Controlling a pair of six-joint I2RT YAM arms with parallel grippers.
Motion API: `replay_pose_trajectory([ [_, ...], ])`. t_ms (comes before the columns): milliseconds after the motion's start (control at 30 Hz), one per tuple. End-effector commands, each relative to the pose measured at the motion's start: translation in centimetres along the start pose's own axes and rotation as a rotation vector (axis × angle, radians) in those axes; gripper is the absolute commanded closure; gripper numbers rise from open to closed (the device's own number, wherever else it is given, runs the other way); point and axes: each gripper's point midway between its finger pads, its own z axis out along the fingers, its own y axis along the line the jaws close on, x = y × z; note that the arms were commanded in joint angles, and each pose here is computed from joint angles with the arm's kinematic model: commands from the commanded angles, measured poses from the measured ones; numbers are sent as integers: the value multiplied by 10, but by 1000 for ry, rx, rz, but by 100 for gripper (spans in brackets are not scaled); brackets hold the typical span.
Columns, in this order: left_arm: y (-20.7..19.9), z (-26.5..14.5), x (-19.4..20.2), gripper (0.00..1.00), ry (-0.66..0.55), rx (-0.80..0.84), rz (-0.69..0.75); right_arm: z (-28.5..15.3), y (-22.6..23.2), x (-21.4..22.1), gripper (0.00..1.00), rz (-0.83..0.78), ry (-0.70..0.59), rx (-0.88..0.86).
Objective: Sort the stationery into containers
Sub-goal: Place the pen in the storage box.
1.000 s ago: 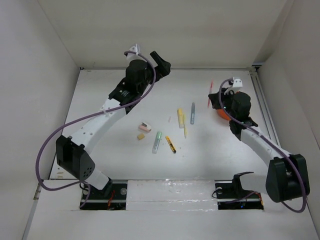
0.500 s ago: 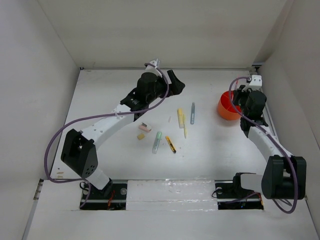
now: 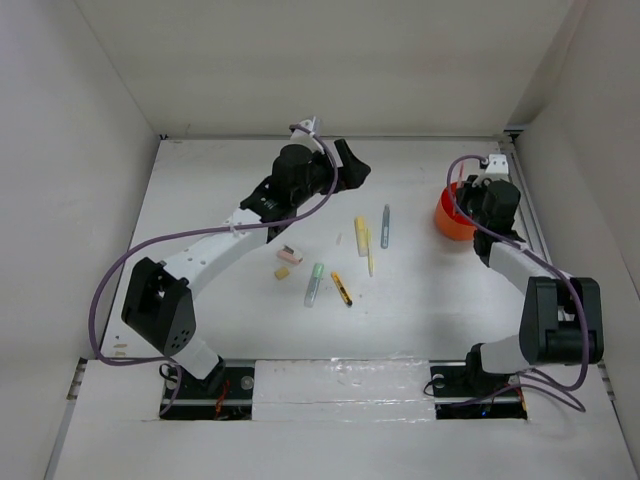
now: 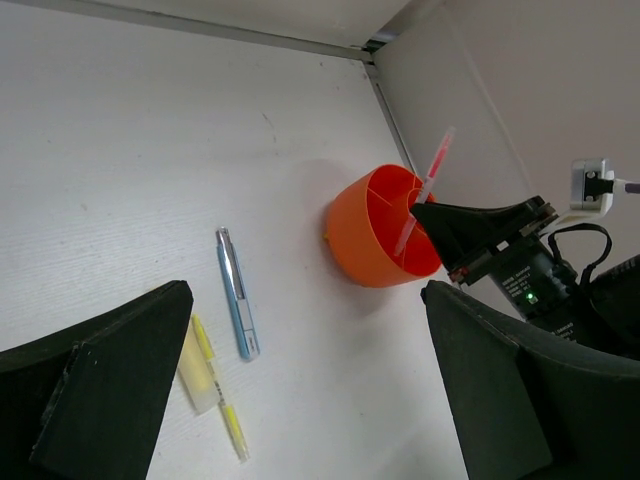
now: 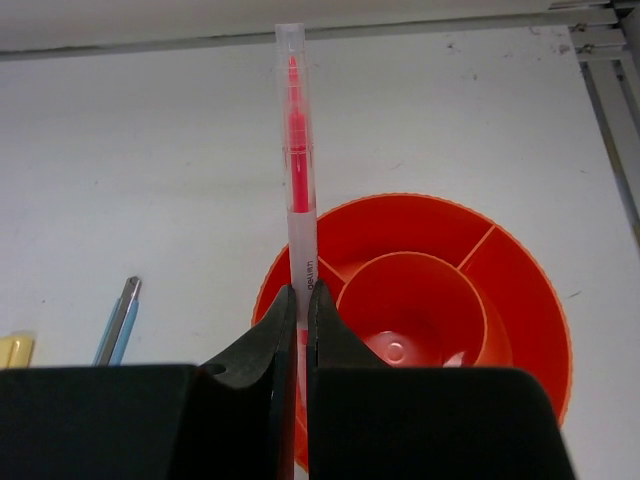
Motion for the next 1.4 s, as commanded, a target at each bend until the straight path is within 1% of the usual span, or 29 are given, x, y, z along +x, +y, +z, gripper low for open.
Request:
replay_pose_trajectory([
  [0,-10,-4,-11,0,-41,48,23,8,8,-43,100,0,-135,-46],
  [233,-7,2,-5,0,-26,48,22,13,2,-33,100,28,-112,-27],
  [267,-3,5,1,0,-10,36,11,13,2,-32,100,30,-94,-25],
  [300,-3,5,1,0,-10,36,11,15,1,-22,100,33,-65,-22],
  [333,-2,5,2,0,-3,30,11,19,1,-26,100,33,-62,-22],
  [400,-3,5,0,0,-4,31,11,20,3,-16,100,38,-15,-36],
  [467,-2,5,-1,0,-10,24,11,21,1,-19,100,39,-6,-23],
  [567,1,5,0,0,-9,10,10,24,4,-12,100,39,21,-30],
  [633,1,5,0,0,-9,10,10,24,4,-1,100,44,64,-25],
  [667,-2,5,-4,0,-16,15,11,25,4,-7,100,52,54,-26],
  [800,2,7,1,0,-2,4,10,25,2,2,100,56,94,-13],
  [833,2,7,1,0,-2,4,10,24,2,6,98,58,112,-11],
  [867,4,9,4,0,5,-2,10,25,6,2,97,54,103,-21],
  [1033,6,9,3,0,7,-15,10,25,4,4,85,64,114,-4],
  [1167,12,14,6,0,11,-44,0,24,8,9,73,71,124,-11],
  [1200,15,13,7,0,12,-59,1,24,12,10,67,68,125,-20],
  [1233,12,13,3,0,5,-53,1,22,15,5,63,64,115,-19],
  [1267,16,15,8,0,19,-65,-9,20,16,3,61,64,112,-20],
  [1300,18,16,7,0,11,-75,-8,19,15,7,59,65,121,-19],
  [1367,23,17,10,0,24,-100,-8,17,19,1,57,60,105,-18],
])
